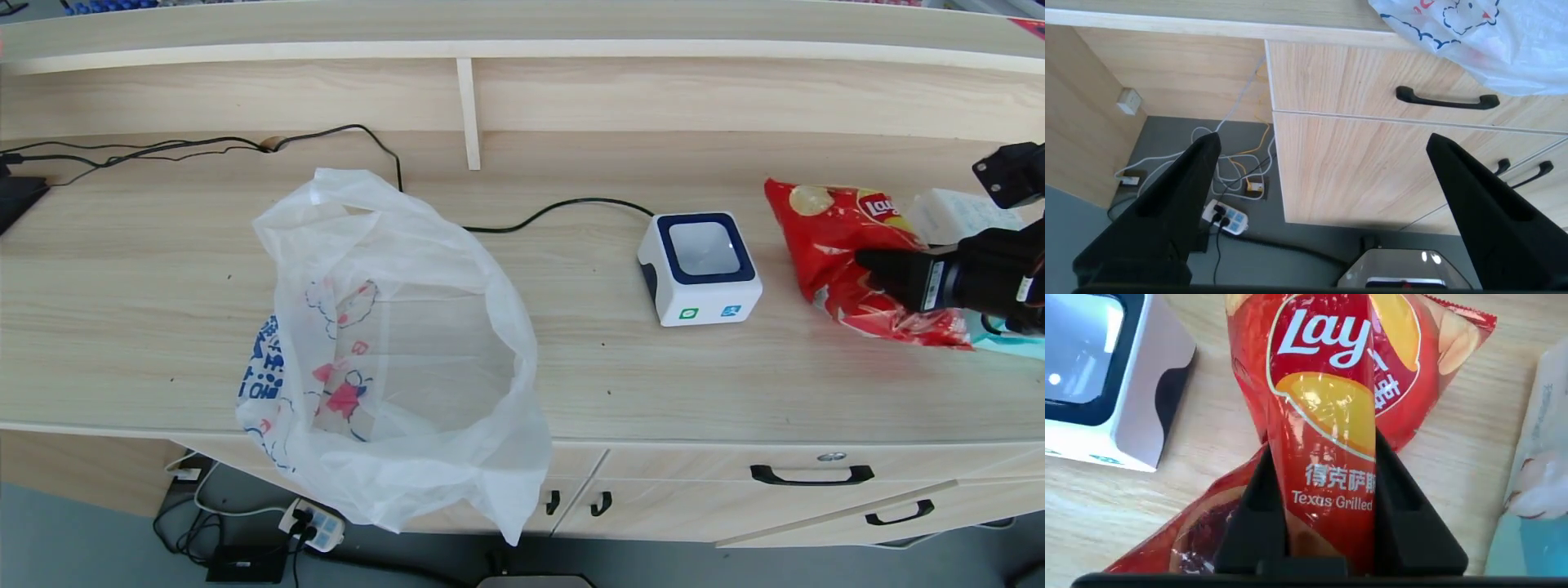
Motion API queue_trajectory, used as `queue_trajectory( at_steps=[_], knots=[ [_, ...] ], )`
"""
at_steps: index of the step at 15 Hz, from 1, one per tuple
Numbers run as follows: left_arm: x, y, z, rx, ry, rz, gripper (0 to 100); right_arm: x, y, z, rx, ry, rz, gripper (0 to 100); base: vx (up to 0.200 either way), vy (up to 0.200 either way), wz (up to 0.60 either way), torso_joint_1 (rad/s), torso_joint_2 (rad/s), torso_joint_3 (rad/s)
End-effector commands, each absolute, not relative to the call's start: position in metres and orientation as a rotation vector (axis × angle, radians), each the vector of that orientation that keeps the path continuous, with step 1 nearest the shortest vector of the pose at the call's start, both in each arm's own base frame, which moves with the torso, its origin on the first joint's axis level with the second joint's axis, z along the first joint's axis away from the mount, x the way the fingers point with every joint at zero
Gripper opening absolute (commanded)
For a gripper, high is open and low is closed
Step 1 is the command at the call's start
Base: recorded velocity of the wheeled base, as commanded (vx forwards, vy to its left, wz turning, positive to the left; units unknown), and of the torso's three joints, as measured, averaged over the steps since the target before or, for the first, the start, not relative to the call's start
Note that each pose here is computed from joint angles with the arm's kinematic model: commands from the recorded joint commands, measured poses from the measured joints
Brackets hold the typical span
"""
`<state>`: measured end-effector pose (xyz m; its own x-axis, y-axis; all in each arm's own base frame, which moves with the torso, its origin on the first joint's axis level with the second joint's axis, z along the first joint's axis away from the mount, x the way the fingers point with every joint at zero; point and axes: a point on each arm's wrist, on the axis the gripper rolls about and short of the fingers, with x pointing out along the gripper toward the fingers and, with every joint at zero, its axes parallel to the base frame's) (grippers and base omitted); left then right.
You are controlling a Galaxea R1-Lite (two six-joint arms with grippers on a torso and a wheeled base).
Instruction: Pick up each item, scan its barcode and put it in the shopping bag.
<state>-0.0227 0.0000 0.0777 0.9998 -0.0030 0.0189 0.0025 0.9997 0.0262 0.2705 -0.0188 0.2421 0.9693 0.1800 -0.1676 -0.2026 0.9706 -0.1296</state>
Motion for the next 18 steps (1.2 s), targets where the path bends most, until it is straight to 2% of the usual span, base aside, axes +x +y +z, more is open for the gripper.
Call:
queue_trajectory(
  at_steps=[1, 7, 10, 12, 14, 16, 18],
  knots=[
    [-0.023, 0.000, 0.078, 0.026, -0.020, -0.003, 100, 0.244, -0.016, 0.256, -0.132, 0.101, 0.186, 0, 0.000, 0.000, 0.00, 0.000, 0.00, 0.000],
    [-0.023, 0.000, 0.078, 0.026, -0.020, -0.003, 100, 0.180, -0.002, 0.273, 0.045, -0.001, 0.241, 0, 0.000, 0.000, 0.00, 0.000, 0.00, 0.000],
    [-0.023, 0.000, 0.078, 0.026, -0.020, -0.003, 100, 0.126, 0.031, 0.258, 0.175, 0.002, 0.484, 0, 0.000, 0.000, 0.00, 0.000, 0.00, 0.000],
    [-0.023, 0.000, 0.078, 0.026, -0.020, -0.003, 100, 0.110, 0.039, 0.251, 0.176, 0.003, 0.549, 0, 0.000, 0.000, 0.00, 0.000, 0.00, 0.000],
    [-0.023, 0.000, 0.078, 0.026, -0.020, -0.003, 100, 0.088, 0.053, 0.243, 0.193, 0.053, 0.731, 0, 0.000, 0.000, 0.00, 0.000, 0.00, 0.000],
    [-0.023, 0.000, 0.078, 0.026, -0.020, -0.003, 100, 0.080, 0.069, 0.244, 0.265, 0.132, 0.898, 0, 0.000, 0.000, 0.00, 0.000, 0.00, 0.000],
    [-0.023, 0.000, 0.078, 0.026, -0.020, -0.003, 100, 0.080, 0.082, 0.251, 0.351, 0.185, 0.989, 0, 0.000, 0.000, 0.00, 0.000, 0.00, 0.000]
  ],
)
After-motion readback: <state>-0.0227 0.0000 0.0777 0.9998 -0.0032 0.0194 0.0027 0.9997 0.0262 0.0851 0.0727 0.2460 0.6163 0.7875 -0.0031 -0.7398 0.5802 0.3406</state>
